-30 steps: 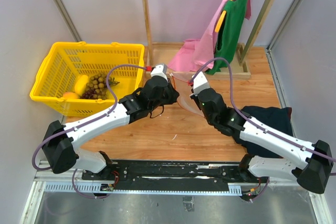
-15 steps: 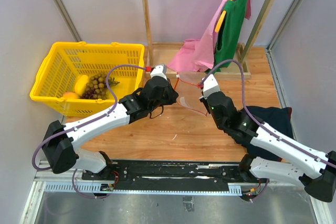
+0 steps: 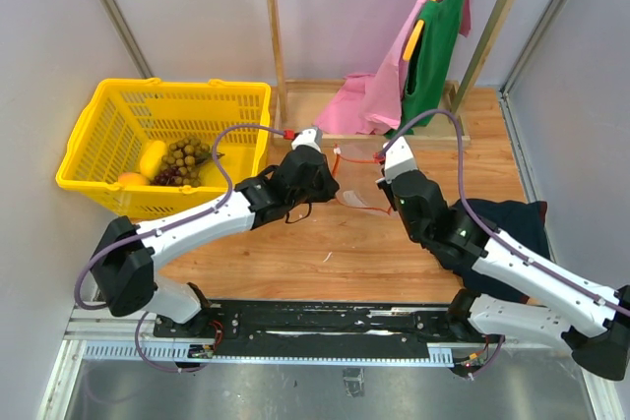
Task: Place the food in the zip-top bag and seal the zipper
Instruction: Open the zipper of the food storage bag.
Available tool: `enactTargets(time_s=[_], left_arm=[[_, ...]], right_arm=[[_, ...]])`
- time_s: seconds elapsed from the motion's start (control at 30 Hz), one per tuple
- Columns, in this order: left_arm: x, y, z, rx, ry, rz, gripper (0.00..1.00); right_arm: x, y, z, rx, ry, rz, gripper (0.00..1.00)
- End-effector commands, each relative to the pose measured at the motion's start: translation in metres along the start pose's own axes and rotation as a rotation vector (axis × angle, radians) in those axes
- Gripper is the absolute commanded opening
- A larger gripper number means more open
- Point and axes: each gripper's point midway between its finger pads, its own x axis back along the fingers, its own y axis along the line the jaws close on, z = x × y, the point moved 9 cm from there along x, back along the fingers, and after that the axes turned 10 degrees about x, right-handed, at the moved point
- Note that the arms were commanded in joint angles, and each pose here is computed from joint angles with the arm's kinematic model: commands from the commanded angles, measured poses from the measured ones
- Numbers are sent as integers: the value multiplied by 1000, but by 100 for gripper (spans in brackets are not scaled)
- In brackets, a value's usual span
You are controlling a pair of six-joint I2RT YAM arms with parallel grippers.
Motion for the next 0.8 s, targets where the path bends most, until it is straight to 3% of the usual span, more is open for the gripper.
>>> enactTargets(time_s=[0.0, 0.43, 0.6, 0.77], left_arm=[[-9, -3, 8, 2, 29, 36, 6], [-16, -10, 6, 21, 21, 60, 44], [-1, -11, -5, 35, -28, 46, 66], [27, -15, -25, 48, -107, 42, 80]], right_arm=[[0, 3, -12, -40, -30, -13, 1], [-25, 29, 3, 40, 86, 10, 1], [-27, 29, 3, 41, 97, 26, 1], [-28, 29, 4, 38, 97, 39, 1]])
